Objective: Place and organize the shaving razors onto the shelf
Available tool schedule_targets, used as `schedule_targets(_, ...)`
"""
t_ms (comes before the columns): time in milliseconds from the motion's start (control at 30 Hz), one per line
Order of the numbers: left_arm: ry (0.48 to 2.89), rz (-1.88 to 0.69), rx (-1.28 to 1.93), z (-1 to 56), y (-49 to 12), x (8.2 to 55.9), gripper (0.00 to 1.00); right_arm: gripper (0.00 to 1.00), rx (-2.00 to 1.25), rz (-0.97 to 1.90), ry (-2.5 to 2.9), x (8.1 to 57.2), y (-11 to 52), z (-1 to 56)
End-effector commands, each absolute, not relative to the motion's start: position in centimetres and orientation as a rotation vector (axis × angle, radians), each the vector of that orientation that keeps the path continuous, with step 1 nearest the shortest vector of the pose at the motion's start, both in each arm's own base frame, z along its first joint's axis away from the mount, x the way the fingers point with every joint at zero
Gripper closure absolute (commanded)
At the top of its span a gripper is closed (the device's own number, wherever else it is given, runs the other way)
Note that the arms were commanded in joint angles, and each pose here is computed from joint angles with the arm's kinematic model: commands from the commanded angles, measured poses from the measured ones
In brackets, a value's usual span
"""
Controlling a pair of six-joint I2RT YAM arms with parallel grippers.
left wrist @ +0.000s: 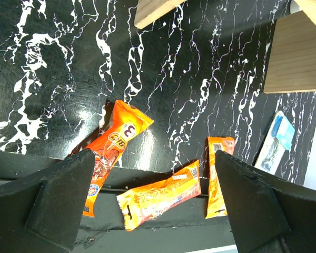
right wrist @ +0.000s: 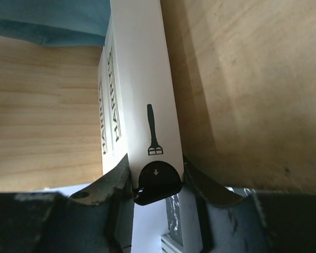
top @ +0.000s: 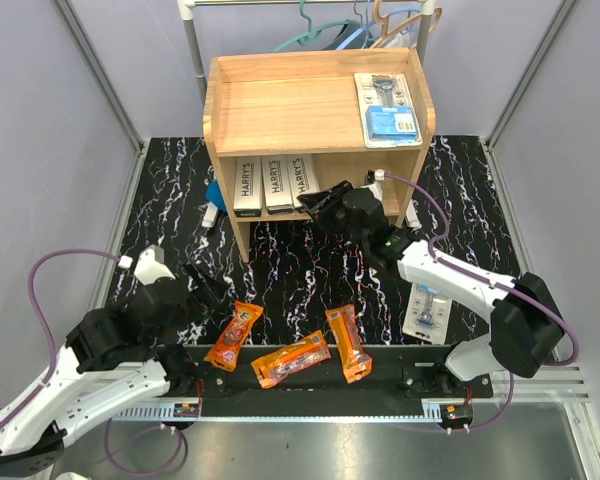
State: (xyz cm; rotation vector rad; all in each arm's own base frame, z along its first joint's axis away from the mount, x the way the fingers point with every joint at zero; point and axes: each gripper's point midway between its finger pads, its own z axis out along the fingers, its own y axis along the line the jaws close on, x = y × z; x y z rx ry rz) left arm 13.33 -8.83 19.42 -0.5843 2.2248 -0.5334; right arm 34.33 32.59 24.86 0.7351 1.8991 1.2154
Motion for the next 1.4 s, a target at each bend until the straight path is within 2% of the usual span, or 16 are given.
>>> schedule_targets(0,2.179,-0.61,-0.588,21.1,-9.4,13.6,0.01,0.84,0.71,1.331,1.841,35.0,34.0,28.0)
schedule_targets(233,2.179,-0.609,-0.582,21.1,-9.4,13.6,0.01,0.76,0.689,1.356,1.859,35.1,34.8,28.0)
schedule_targets(367,2.183,-0.612,-0.58,21.0,-9.5,13.6,0.01,0.68,0.66,1.389,1.889,34.6,35.4,27.8)
schedule_targets(400,2.185,-0.609,-0.579,20.9,-9.5,13.6,0.01,0.6,0.658,1.396,1.897,34.4,35.6,27.7)
schedule_targets(500,2.186,-0.61,-0.579,20.8,-9.4,13.5,0.01,0.45,0.65,1.416,1.914,33.8,35.5,27.6)
schedule_targets(767,2.188,-0.612,-0.576,20.6,-9.5,13.5,0.01,0.17,0.642,1.393,1.98,32.2,34.7,27.2)
schedule_targets(1067,2.187,-0.624,-0.564,20.7,-9.7,13.5,0.01,0.07,0.619,1.341,2.1,30.8,34.4,26.3)
schedule_targets(1133,2.192,-0.622,-0.561,20.6,-9.7,13.4,0.01,0.01,0.618,1.33,2.111,30.6,34.2,26.3)
schedule_targets(1367,2.196,-0.63,-0.555,20.5,-9.9,13.4,0.01,0.0,0.584,1.314,2.106,29.8,33.4,27.2)
